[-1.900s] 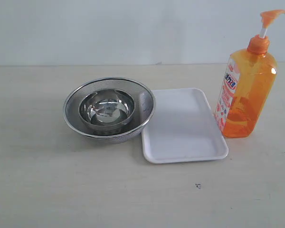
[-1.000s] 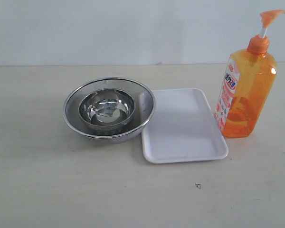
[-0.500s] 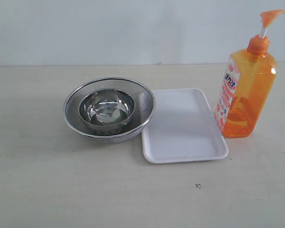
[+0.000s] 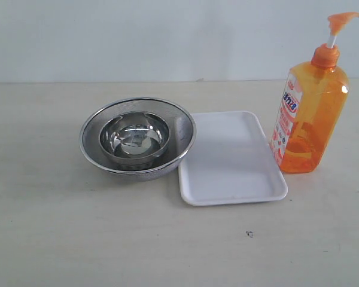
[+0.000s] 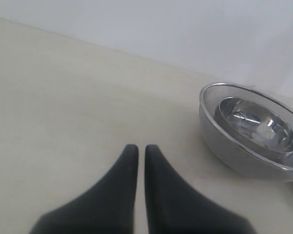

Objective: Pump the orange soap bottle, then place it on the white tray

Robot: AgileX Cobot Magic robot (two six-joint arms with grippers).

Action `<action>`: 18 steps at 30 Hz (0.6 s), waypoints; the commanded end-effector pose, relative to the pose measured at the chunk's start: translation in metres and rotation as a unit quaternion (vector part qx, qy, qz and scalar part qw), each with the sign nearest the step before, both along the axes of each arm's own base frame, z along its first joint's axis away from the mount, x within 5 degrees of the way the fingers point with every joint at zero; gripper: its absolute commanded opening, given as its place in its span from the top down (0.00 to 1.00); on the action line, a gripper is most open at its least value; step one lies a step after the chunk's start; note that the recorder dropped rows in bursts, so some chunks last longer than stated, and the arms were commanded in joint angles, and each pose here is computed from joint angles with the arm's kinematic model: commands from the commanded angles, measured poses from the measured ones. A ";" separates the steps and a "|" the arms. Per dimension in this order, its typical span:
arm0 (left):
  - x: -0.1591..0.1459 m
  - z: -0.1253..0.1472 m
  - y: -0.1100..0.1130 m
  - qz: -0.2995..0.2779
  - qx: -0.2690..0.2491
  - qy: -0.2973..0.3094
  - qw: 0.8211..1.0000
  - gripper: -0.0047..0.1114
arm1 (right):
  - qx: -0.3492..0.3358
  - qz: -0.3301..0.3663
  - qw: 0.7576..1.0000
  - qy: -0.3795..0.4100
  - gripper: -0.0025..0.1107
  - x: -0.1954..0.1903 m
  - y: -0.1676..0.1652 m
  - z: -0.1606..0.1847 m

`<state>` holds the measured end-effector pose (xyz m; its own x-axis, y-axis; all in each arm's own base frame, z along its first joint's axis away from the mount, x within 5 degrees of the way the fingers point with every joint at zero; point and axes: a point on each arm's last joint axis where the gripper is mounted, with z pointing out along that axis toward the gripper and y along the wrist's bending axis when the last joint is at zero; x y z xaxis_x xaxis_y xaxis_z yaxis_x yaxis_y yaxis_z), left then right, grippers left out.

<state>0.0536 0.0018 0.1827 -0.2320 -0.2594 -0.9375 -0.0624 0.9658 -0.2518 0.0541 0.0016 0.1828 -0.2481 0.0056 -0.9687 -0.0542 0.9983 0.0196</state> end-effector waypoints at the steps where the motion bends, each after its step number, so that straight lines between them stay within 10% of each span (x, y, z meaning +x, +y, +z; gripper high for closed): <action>1: 0.000 0.010 -0.001 -0.002 -0.028 -0.027 0.999 0.92 | -0.003 -0.002 1.000 -0.004 0.98 0.000 0.000 0.001; 18: -0.005 0.056 -0.003 -0.012 -0.075 -0.132 0.988 0.92 | -0.003 -0.002 1.000 -0.004 0.98 0.000 0.000 0.001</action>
<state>0.0491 -0.0010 0.2334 -0.0216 -0.3692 -0.9291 0.0288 0.9287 -0.3697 0.0541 0.0016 0.1828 -0.2481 0.0056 -0.9687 -0.0542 0.9983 0.0196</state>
